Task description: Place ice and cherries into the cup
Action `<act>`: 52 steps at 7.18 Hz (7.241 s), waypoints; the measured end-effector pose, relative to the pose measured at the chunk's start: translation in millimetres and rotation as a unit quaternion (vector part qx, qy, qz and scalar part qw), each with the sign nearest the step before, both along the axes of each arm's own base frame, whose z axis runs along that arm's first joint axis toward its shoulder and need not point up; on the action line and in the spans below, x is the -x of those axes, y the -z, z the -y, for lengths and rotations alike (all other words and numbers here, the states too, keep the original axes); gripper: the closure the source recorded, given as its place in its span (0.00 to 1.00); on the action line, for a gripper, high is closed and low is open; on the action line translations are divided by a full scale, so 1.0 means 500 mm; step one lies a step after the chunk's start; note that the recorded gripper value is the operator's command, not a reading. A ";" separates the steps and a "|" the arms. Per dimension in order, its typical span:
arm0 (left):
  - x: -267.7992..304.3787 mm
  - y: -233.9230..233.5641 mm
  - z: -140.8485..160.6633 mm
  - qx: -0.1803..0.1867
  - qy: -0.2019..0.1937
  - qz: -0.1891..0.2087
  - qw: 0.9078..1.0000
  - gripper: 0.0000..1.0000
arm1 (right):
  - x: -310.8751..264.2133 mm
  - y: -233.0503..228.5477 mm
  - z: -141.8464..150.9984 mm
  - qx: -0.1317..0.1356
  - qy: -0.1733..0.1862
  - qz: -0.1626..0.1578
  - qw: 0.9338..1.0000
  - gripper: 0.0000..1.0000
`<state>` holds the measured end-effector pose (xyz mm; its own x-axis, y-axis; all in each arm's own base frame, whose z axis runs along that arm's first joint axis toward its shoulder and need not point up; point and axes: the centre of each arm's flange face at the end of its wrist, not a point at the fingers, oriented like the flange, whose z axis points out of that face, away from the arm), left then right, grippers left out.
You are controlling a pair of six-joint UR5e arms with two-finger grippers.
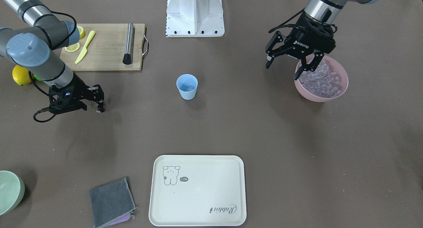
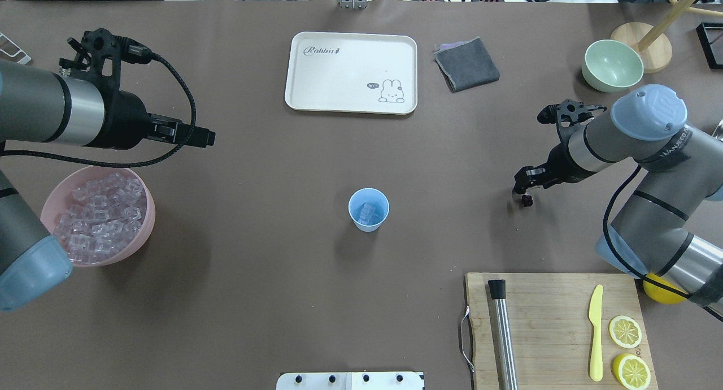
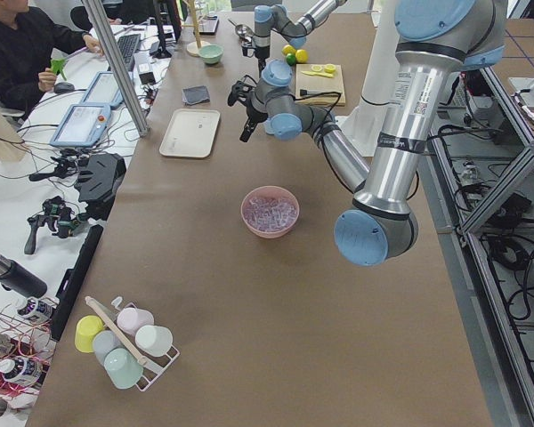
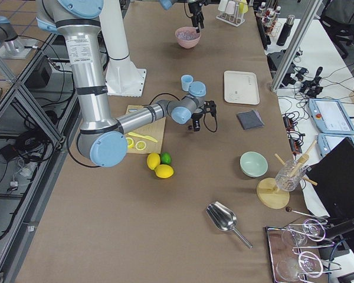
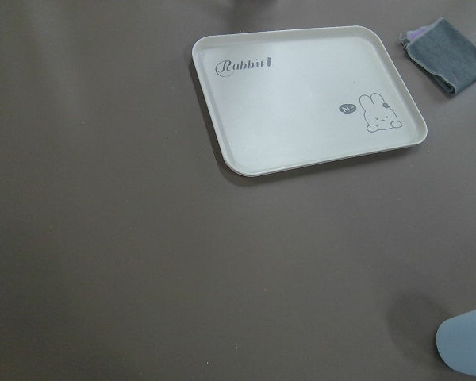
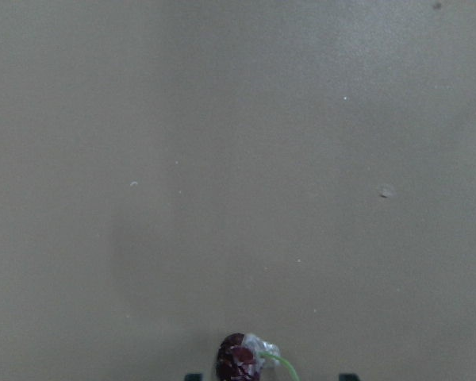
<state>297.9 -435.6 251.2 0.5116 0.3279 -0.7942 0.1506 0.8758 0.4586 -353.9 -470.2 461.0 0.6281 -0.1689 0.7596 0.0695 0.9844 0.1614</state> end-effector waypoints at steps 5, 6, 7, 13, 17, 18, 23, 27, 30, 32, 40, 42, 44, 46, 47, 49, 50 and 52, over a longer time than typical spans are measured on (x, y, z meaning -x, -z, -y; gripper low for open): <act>0.006 0.003 -0.003 -0.001 0.002 -0.001 1.000 0.02 | -0.005 -0.009 -0.002 0.001 0.000 -0.003 1.000 1.00; 0.010 0.004 -0.007 -0.002 0.002 -0.002 1.000 0.02 | -0.007 -0.007 -0.004 -0.002 0.002 -0.002 1.000 1.00; 0.013 0.004 -0.010 -0.002 0.003 -0.003 1.000 0.02 | -0.010 -0.002 -0.005 -0.004 0.001 0.001 1.000 1.00; 0.014 0.001 -0.010 0.001 0.004 -0.002 1.000 0.02 | -0.147 0.140 0.055 -0.003 -0.008 0.092 0.996 1.00; 0.012 -0.022 -0.005 0.008 0.004 0.007 1.000 0.02 | -0.011 0.305 0.030 -0.018 -0.035 0.122 0.992 1.00; 0.017 -0.028 -0.003 0.010 0.006 0.009 1.000 0.02 | 0.043 0.348 0.009 -0.021 -0.043 0.128 0.991 1.00; 0.056 -0.055 0.014 0.019 0.025 0.017 0.999 0.02 | 0.247 0.503 -0.117 -0.038 -0.052 0.160 0.985 1.00; 0.057 -0.045 0.015 0.015 0.025 0.013 0.999 0.02 | 0.284 0.502 -0.148 -0.041 -0.048 0.154 0.986 0.00; 0.061 -0.042 0.019 0.019 0.032 0.010 0.999 0.02 | 0.270 0.511 -0.146 -0.028 -0.055 0.142 0.988 0.00; 0.070 -0.058 0.031 0.035 0.060 -0.005 0.998 0.02 | 0.194 0.535 -0.109 -0.009 -0.074 0.117 0.990 0.00; 0.609 -0.428 0.249 0.051 0.060 0.048 0.996 0.02 | -0.409 0.190 0.142 0.003 -0.017 -0.020 1.000 0.00; 0.743 -0.520 0.210 0.038 0.027 0.081 0.996 0.02 | -0.630 -0.014 0.084 0.020 -0.019 -0.028 0.999 0.00; 0.776 -0.608 0.155 0.028 0.001 0.114 0.993 0.02 | -0.786 -0.179 0.005 0.041 -0.022 -0.042 0.998 0.00; 0.794 -0.686 0.094 0.040 -0.007 0.142 0.989 0.02 | -0.867 -0.277 -0.072 0.064 -0.011 -0.070 0.995 0.00; 0.794 -0.708 0.069 0.060 -0.007 0.134 0.989 0.02 | -0.890 -0.319 -0.118 0.074 -0.007 -0.072 0.995 0.00; 0.788 -0.727 0.033 0.097 -0.005 0.109 0.989 0.02 | -0.911 -0.366 -0.184 0.080 -0.017 -0.059 0.995 0.00; 0.786 -0.719 0.026 0.098 -0.004 0.109 0.989 0.02 | -0.915 -0.369 -0.191 0.080 -0.023 -0.057 0.995 0.00; 0.768 -0.699 0.034 0.088 -0.003 0.142 0.986 0.02 | -0.916 -0.370 -0.193 0.095 -0.040 -0.054 0.993 0.00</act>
